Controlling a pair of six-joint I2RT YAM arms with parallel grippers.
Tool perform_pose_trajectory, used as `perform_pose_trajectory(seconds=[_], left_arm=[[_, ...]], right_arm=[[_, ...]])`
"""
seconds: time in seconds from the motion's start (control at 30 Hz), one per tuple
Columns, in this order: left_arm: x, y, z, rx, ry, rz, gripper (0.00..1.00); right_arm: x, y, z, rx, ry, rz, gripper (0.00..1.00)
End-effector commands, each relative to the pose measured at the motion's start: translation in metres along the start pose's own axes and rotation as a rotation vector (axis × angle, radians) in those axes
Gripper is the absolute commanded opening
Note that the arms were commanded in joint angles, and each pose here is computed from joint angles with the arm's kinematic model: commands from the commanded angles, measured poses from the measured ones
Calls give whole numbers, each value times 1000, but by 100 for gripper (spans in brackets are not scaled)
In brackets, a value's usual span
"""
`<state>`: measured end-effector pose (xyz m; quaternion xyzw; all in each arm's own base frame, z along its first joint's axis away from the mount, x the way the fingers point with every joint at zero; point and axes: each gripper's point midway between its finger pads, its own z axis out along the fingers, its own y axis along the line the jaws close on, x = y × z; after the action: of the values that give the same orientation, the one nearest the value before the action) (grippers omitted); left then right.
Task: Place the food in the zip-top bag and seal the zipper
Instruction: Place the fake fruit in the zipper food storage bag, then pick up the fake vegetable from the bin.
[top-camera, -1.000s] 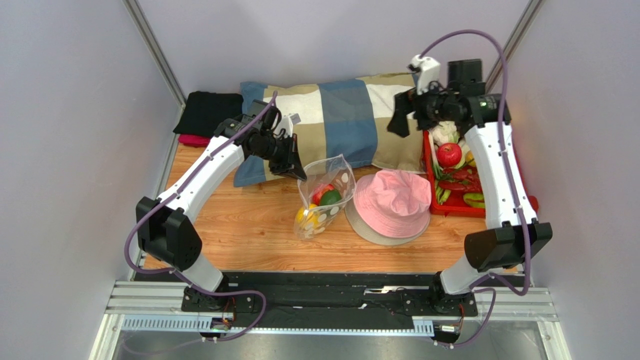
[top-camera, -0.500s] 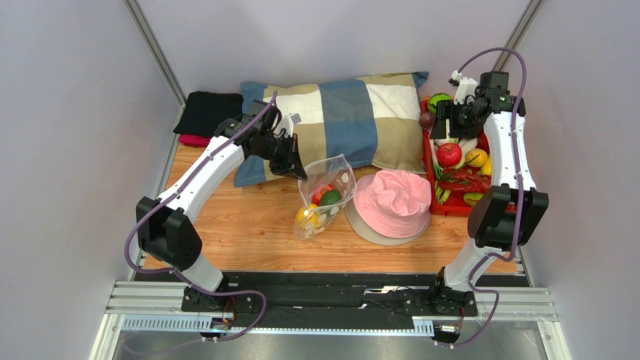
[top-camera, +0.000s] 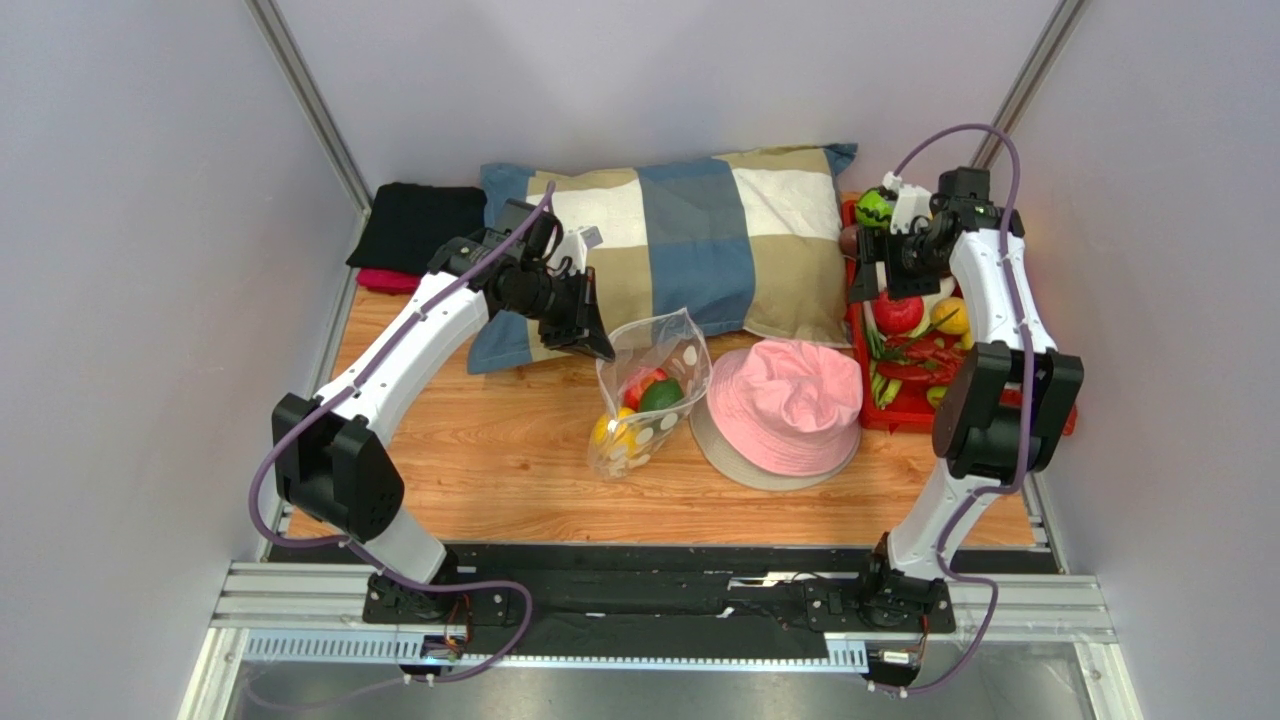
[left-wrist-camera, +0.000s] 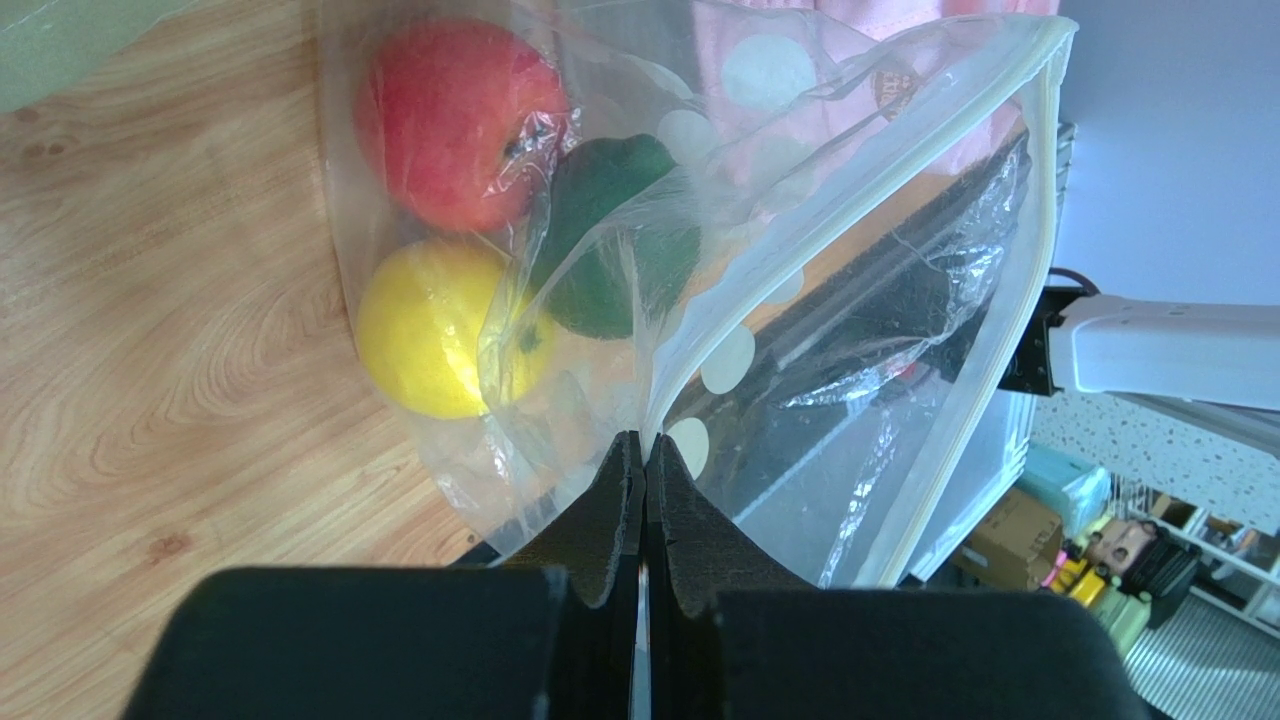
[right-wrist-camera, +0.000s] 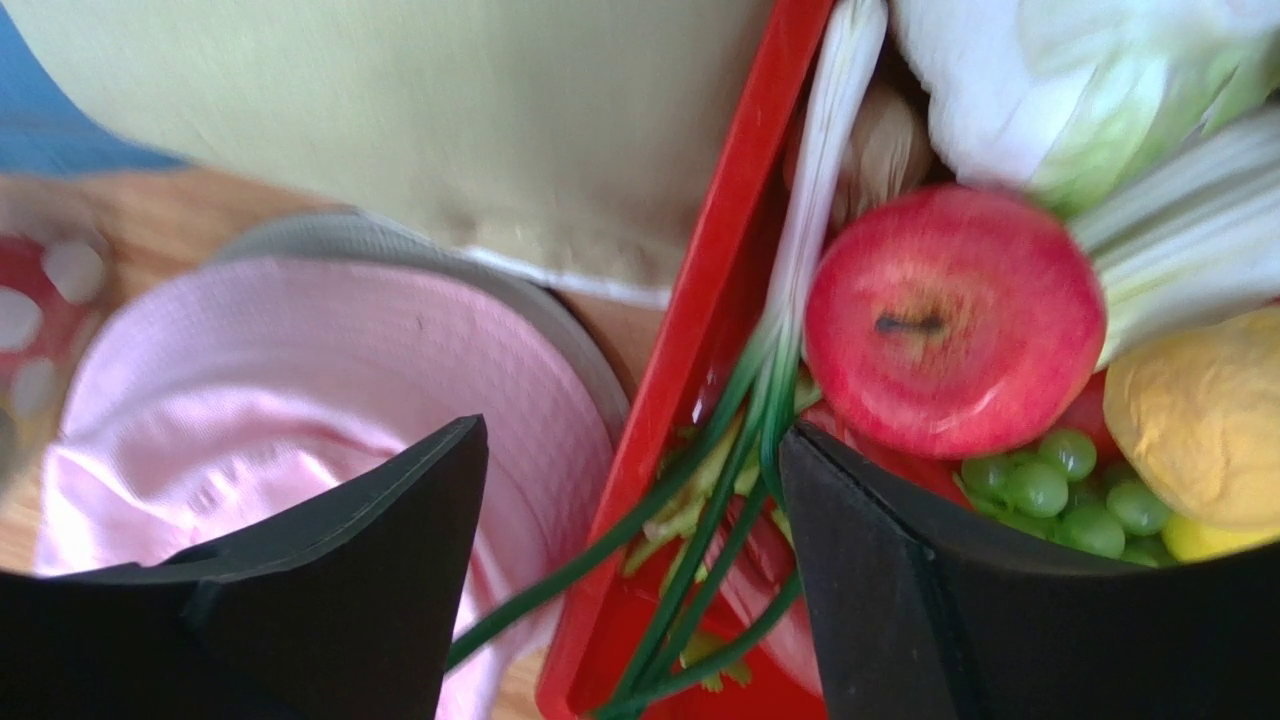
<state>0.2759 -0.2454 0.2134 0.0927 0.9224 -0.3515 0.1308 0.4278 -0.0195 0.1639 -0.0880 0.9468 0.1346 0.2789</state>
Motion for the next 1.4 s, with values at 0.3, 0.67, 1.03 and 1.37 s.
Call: perform_pose_trajectory(seconds=[0.3, 0.67, 1.03, 1.37], left_arm=[[-5, -8, -1, 33, -11, 16, 0], [-6, -7, 0, 30, -9, 16, 0], [-8, -7, -1, 32, -10, 18, 0], [-7, -7, -1, 30, -10, 17, 0]], right_arm=[[71, -29, -27, 196, 201, -137, 89], [86, -20, -6, 111, 319, -124, 77], [82, -7, -4, 40, 330, -95, 22], [51, 13, -24, -26, 245, -67, 0]])
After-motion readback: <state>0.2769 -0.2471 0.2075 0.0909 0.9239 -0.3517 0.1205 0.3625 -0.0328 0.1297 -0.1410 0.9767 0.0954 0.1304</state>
